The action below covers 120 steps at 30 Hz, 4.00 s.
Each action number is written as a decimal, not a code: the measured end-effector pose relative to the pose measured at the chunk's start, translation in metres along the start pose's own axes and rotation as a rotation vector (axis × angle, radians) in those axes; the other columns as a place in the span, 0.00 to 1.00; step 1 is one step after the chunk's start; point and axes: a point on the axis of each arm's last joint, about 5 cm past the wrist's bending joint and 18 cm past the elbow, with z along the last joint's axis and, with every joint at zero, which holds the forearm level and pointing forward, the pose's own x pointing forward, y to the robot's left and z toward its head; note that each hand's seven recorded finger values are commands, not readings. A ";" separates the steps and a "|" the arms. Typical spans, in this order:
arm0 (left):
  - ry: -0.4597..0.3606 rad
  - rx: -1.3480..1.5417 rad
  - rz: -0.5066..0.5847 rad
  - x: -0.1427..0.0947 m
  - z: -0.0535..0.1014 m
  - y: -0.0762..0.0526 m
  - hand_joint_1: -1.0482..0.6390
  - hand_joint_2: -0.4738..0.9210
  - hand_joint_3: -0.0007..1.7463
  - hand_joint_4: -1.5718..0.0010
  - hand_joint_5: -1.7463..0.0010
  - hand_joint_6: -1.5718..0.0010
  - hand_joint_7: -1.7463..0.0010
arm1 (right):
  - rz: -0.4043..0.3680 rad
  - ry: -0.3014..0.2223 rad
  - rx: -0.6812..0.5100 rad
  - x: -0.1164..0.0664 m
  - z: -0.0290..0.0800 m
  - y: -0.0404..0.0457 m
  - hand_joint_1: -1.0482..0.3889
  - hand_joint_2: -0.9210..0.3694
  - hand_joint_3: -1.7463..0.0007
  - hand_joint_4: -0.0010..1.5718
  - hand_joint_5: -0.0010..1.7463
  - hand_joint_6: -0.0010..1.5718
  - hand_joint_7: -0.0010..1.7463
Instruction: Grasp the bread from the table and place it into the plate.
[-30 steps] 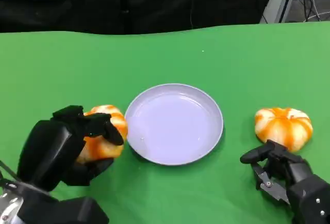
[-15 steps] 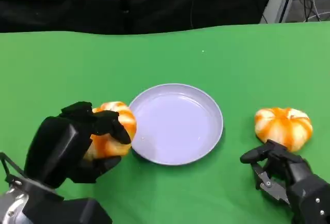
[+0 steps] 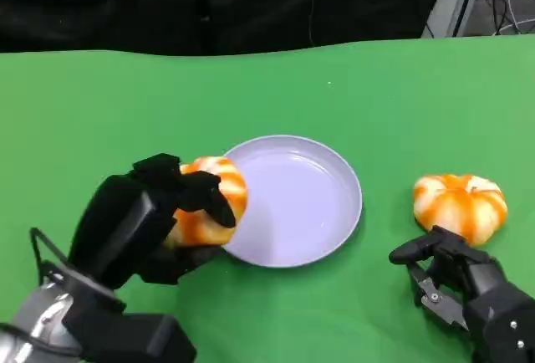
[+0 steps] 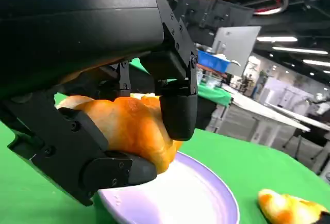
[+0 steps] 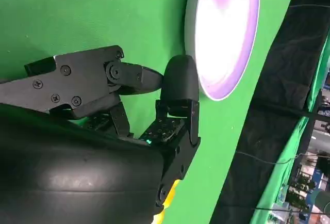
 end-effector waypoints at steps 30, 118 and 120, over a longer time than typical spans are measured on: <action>-0.078 -0.066 -0.105 0.045 0.010 -0.031 0.58 0.81 0.36 0.50 0.06 0.49 0.29 | -0.003 -0.005 -0.008 -0.002 0.001 0.0027 0.51 0.00 0.77 0.44 1.00 0.49 0.64; 0.164 -1.180 0.045 0.021 -0.033 -0.023 0.17 1.00 0.28 0.62 0.98 0.71 1.00 | -0.006 -0.016 -0.003 -0.001 0.003 0.0107 0.51 0.00 0.77 0.45 1.00 0.47 0.69; 0.167 -1.212 0.066 0.017 -0.035 -0.022 0.18 1.00 0.28 0.62 0.98 0.74 1.00 | -0.007 -0.016 -0.003 -0.001 0.003 0.0107 0.52 0.00 0.76 0.45 1.00 0.47 0.69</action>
